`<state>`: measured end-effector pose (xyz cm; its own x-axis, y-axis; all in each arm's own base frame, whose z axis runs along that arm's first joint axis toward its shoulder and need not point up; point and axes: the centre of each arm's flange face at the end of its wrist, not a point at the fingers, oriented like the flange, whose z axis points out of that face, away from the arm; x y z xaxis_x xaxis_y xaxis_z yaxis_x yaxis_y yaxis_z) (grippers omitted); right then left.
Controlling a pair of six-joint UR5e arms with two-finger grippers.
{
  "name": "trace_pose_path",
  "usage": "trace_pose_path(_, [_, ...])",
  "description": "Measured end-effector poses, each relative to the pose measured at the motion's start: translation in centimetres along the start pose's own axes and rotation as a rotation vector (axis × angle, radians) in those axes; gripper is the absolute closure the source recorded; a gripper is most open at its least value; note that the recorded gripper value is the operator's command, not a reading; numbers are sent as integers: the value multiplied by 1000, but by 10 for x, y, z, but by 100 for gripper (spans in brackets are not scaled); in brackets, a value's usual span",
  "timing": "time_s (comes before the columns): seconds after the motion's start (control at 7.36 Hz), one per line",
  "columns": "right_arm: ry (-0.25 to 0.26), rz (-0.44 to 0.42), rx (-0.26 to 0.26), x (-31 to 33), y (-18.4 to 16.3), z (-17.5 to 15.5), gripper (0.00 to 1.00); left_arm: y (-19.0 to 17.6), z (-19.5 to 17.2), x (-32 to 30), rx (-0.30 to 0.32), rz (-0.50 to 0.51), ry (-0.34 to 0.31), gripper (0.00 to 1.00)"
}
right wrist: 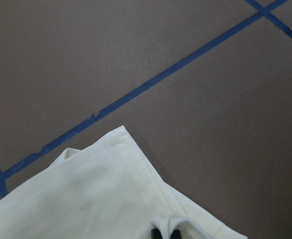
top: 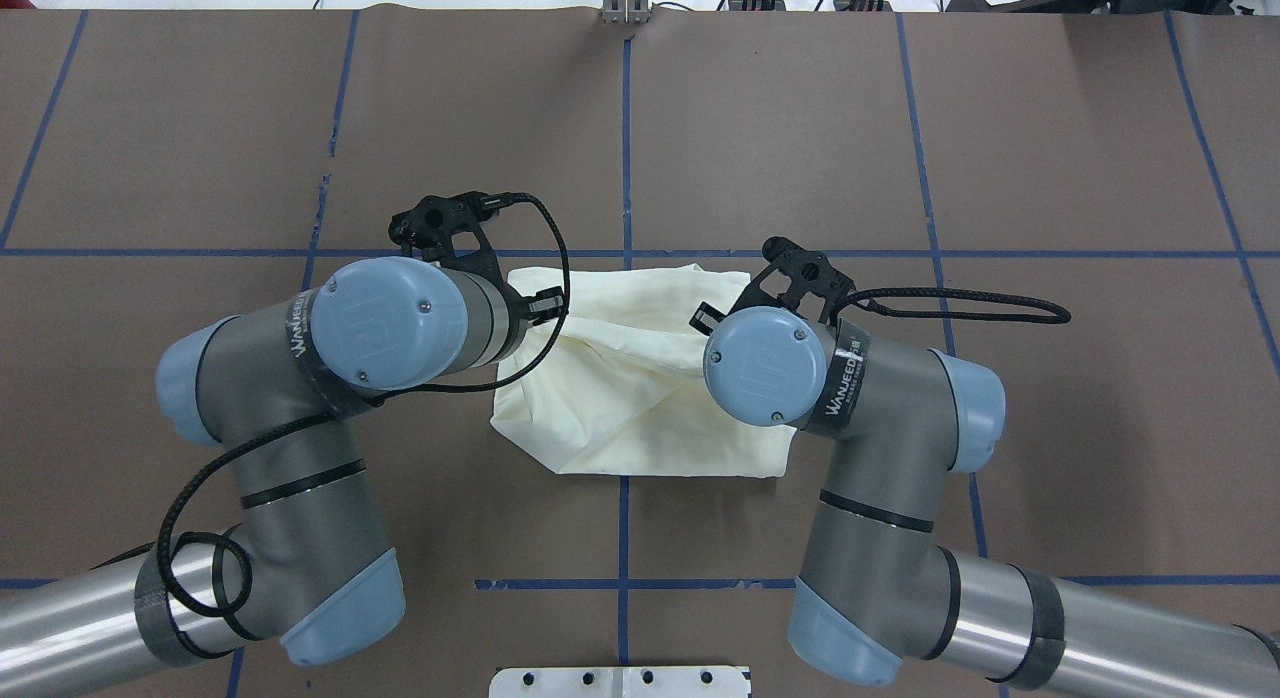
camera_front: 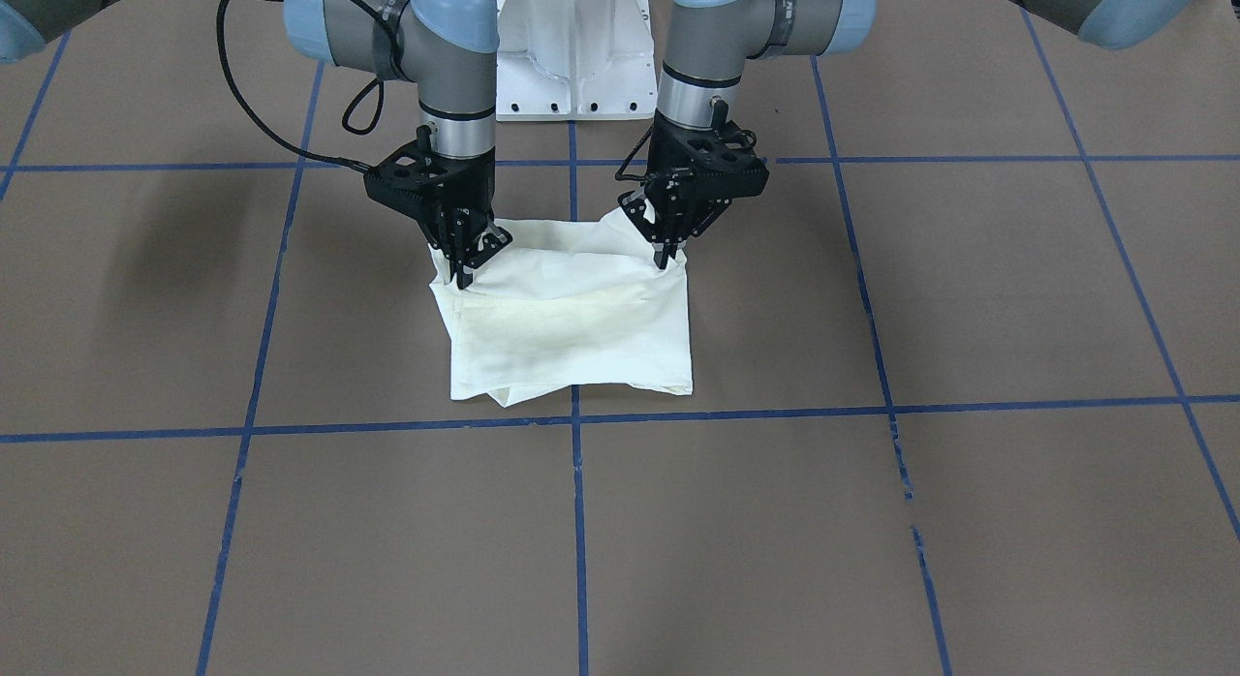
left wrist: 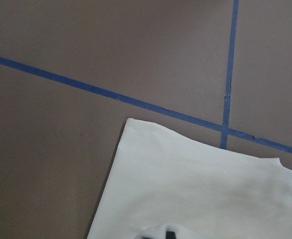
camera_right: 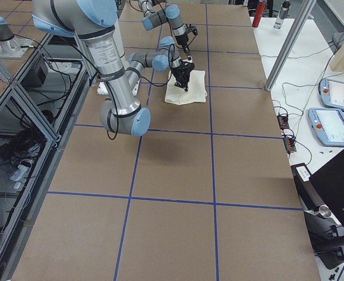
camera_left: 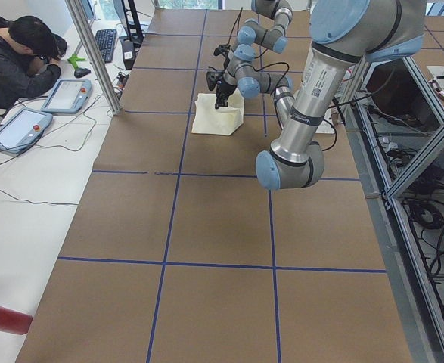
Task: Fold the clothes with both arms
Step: 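Lift the shirt's near edge with both grippers and fold it farther from the robot, then lay the folded edge down and release it with both grippers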
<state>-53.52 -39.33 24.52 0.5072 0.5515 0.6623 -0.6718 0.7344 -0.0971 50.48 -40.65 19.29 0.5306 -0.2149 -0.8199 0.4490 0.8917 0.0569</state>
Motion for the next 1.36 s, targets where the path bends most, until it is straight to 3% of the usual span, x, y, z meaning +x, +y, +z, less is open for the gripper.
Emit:
trace_pose_path(0.54, [-31,-27,0,-11,-23,46,100,-18,42,-6,24,40,-19,100])
trace_pose_path(0.68, [-26,-33,2,-10,-25,50,69,-20,46,-7,27,47,-24,100])
trace_pose_path(0.82, [-23,-44,3,-10,-27,52,1,-21,47,-7,27,50,-24,83])
trace_pose_path(0.95, [-21,-68,5,-10,-28,54,0,-21,47,-7,26,52,-24,1])
trace_pose_path(1.22, [-32,-134,-4,-17,-39,48,0,-21,44,-5,20,92,-10,0])
trace_pose_path(1.36, [-51,-171,-43,-25,-49,36,0,-26,37,-5,7,138,15,0])
